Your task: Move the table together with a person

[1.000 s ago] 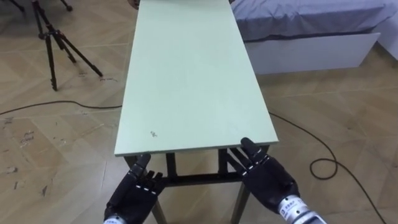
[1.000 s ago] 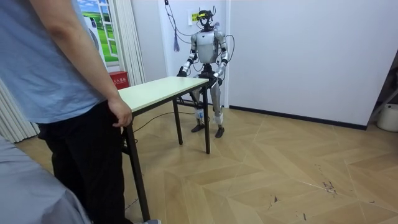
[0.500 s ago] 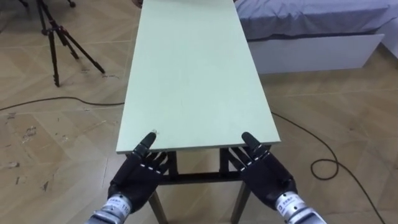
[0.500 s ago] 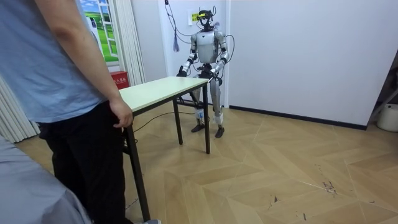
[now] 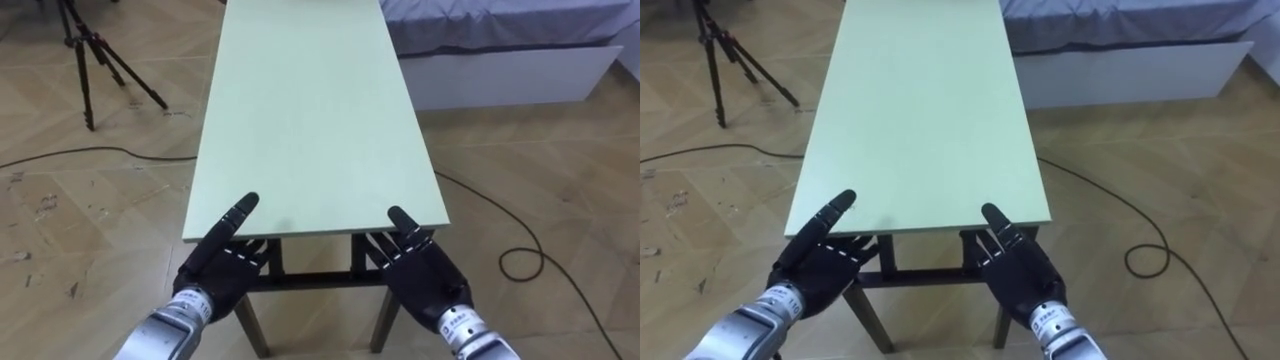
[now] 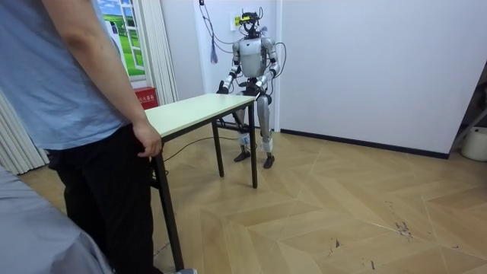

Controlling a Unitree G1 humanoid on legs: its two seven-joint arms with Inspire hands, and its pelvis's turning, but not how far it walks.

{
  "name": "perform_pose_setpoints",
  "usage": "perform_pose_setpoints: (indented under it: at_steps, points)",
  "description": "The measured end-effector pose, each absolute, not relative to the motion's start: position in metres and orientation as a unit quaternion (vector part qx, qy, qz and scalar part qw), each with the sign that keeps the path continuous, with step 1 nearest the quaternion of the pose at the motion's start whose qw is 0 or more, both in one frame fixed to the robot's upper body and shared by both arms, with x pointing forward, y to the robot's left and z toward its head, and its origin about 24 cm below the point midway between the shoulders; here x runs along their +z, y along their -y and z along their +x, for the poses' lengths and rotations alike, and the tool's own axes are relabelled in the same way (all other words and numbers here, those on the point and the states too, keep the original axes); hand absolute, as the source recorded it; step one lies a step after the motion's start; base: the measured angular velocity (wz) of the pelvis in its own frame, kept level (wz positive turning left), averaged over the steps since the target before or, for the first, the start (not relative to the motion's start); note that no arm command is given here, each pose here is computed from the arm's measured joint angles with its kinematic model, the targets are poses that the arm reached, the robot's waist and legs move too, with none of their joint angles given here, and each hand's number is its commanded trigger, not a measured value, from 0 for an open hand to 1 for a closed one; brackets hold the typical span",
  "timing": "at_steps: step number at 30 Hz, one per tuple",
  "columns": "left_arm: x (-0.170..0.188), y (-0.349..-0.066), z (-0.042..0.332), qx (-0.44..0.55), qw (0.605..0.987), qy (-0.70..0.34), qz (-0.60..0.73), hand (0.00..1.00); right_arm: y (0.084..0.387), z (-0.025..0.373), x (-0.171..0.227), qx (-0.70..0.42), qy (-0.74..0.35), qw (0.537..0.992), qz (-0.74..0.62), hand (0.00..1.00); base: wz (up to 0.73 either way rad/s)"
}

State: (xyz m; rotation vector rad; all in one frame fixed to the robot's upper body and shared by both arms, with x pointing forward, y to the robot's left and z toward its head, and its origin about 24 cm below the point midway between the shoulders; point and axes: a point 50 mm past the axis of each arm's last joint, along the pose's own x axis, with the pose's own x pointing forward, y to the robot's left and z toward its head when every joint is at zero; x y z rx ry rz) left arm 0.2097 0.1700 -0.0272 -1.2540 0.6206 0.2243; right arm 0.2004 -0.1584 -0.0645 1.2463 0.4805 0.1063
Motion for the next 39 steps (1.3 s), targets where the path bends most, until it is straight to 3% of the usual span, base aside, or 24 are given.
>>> perform_pose_setpoints:
  at_steps: [18, 19, 20, 21, 22, 23, 39]
  points:
    - [-0.024, -0.172, 0.212, 0.113, 0.721, -0.271, -0.628, 0.0, 0.153, 0.205, -0.059, 0.04, -0.219, 0.77, 0.597, 0.0, -0.01]
    - [-0.024, -0.171, 0.212, 0.117, 0.715, -0.267, -0.635, 0.03, 0.153, 0.205, -0.058, 0.036, -0.22, 0.767, 0.602, 0.0, 0.0]
    - [-0.024, -0.17, 0.212, 0.118, 0.713, -0.265, -0.638, 0.19, 0.152, 0.206, -0.058, 0.034, -0.219, 0.764, 0.606, 0.0, 0.0]
    - [-0.025, -0.169, 0.212, 0.122, 0.709, -0.261, -0.644, 0.32, 0.15, 0.206, -0.058, 0.029, -0.217, 0.757, 0.616, 0.15, 0.0]
    - [-0.025, -0.169, 0.213, 0.125, 0.705, -0.257, -0.649, 0.67, 0.149, 0.207, -0.057, 0.024, -0.217, 0.754, 0.62, 1.0, 0.0]
    - [-0.024, -0.169, 0.213, 0.125, 0.704, -0.256, -0.65, 1.0, 0.148, 0.207, -0.056, 0.023, -0.218, 0.753, 0.62, 1.0, 0.0]
    - [-0.039, -0.166, 0.205, 0.151, 0.687, -0.272, -0.656, 1.0, 0.141, 0.204, -0.064, -0.031, -0.276, 0.752, 0.597, 1.0, -0.02]
